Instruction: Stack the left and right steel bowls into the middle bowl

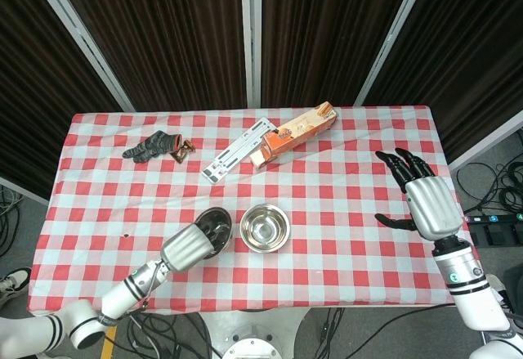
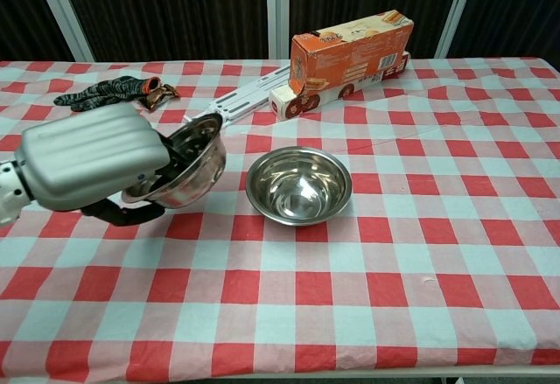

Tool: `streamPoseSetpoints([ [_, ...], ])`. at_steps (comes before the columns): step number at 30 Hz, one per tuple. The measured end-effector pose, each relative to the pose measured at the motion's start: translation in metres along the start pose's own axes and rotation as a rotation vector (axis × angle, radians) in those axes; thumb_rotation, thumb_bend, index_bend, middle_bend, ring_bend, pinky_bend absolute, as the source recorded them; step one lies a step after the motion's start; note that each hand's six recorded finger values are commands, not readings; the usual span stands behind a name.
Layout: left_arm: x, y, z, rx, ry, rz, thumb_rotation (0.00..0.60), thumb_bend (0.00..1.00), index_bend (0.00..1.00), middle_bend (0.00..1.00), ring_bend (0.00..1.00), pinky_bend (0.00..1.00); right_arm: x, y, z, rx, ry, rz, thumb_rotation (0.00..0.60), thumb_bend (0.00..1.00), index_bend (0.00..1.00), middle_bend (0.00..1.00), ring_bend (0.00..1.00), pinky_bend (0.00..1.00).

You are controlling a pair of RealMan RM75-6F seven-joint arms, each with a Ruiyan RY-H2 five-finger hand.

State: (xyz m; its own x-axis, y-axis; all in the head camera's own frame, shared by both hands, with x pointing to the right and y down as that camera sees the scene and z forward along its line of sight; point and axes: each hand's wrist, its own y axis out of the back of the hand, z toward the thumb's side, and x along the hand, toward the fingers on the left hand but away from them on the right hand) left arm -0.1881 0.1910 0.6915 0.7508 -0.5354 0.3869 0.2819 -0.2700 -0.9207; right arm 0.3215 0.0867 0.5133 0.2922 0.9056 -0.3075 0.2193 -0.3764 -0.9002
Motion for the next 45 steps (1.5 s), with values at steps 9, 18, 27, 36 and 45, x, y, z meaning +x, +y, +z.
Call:
streamPoseSetpoints([
  [9, 0.052, 0.018, 0.017, 0.064, -0.068, 0.015, 0.600, 0.40, 0.68, 0.70, 0.62, 0.72, 0.003, 0.012, -0.003, -0.019, -0.004, -0.028, 0.600, 0.01, 0.09, 0.16, 0.07, 0.16],
  [18, 0.079, 0.013, 0.026, 0.098, -0.086, -0.002, 0.600, 0.40, 0.67, 0.70, 0.62, 0.72, 0.005, 0.020, -0.013, -0.036, -0.018, -0.043, 0.600, 0.01, 0.09, 0.16, 0.07, 0.16],
  [27, 0.091, 0.012, 0.024, 0.116, -0.070, 0.039, 0.600, 0.33, 0.55, 0.61, 0.54, 0.64, 0.006, 0.022, -0.024, -0.065, -0.037, -0.039, 0.600, 0.02, 0.09, 0.16, 0.07, 0.16],
  [36, 0.091, 0.016, 0.029, 0.113, -0.100, 0.061, 0.600, 0.21, 0.36, 0.49, 0.43, 0.54, 0.007, 0.022, -0.032, -0.080, -0.050, -0.043, 0.600, 0.02, 0.09, 0.16, 0.07, 0.16],
  [45, 0.078, 0.018, -0.007, 0.184, -0.022, 0.032, 0.600, 0.20, 0.36, 0.45, 0.40, 0.51, 0.008, 0.024, -0.028, -0.072, -0.041, -0.049, 0.600, 0.02, 0.09, 0.16, 0.07, 0.16],
])
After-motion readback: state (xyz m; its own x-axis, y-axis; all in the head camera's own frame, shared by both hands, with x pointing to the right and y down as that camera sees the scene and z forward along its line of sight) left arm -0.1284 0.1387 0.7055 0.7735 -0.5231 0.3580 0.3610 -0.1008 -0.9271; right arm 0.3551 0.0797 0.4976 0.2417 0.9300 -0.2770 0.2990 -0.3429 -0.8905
